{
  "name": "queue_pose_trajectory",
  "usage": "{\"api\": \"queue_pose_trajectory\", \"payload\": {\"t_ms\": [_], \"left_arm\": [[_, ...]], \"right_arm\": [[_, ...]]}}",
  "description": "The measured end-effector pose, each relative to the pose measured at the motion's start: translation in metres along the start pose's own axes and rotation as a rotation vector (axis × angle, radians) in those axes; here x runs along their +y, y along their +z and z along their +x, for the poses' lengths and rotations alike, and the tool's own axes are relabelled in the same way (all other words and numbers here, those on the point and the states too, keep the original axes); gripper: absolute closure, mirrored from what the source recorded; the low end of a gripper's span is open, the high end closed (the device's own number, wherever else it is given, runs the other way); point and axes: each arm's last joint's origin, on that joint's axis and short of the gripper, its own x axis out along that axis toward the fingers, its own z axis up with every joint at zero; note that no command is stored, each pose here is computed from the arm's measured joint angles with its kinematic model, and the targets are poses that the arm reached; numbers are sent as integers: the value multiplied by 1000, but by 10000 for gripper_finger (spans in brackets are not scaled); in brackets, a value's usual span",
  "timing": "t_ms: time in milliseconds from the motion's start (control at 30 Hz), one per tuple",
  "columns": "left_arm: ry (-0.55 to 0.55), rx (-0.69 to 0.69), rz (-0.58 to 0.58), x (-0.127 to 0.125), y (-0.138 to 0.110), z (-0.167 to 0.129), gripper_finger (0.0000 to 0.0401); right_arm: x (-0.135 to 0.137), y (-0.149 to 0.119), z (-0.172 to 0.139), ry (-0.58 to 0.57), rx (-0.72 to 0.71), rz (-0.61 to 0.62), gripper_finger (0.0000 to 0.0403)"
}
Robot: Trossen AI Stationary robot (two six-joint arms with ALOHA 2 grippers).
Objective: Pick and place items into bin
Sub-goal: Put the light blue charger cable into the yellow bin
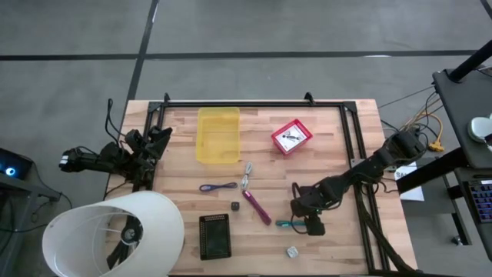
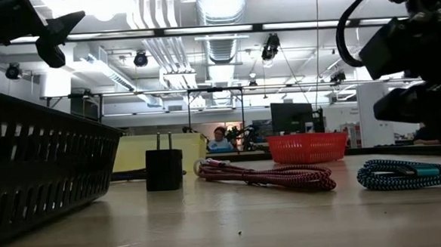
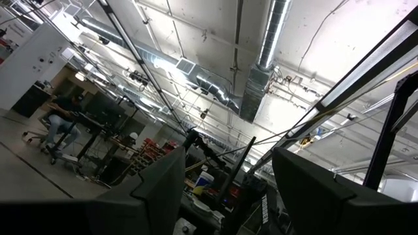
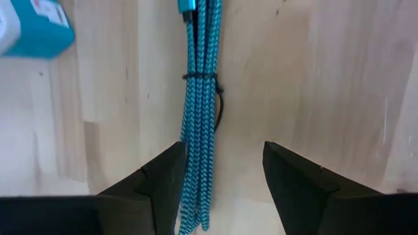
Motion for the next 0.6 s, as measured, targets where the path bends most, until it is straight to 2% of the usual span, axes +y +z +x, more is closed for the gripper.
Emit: {"api": "queue_pose_trajectory", "payload": {"t_ms": [267,467,600], "left_arm": [[0,0,0,0,0,0,186],[0,0,0,0,0,0,186],[0,0,0,0,0,0,186]], "right_arm": [[0,-1,1,2,5,-67,221],[1,2,15,99,57,-88,251],[2,5,19,110,53,-73,278]]}}
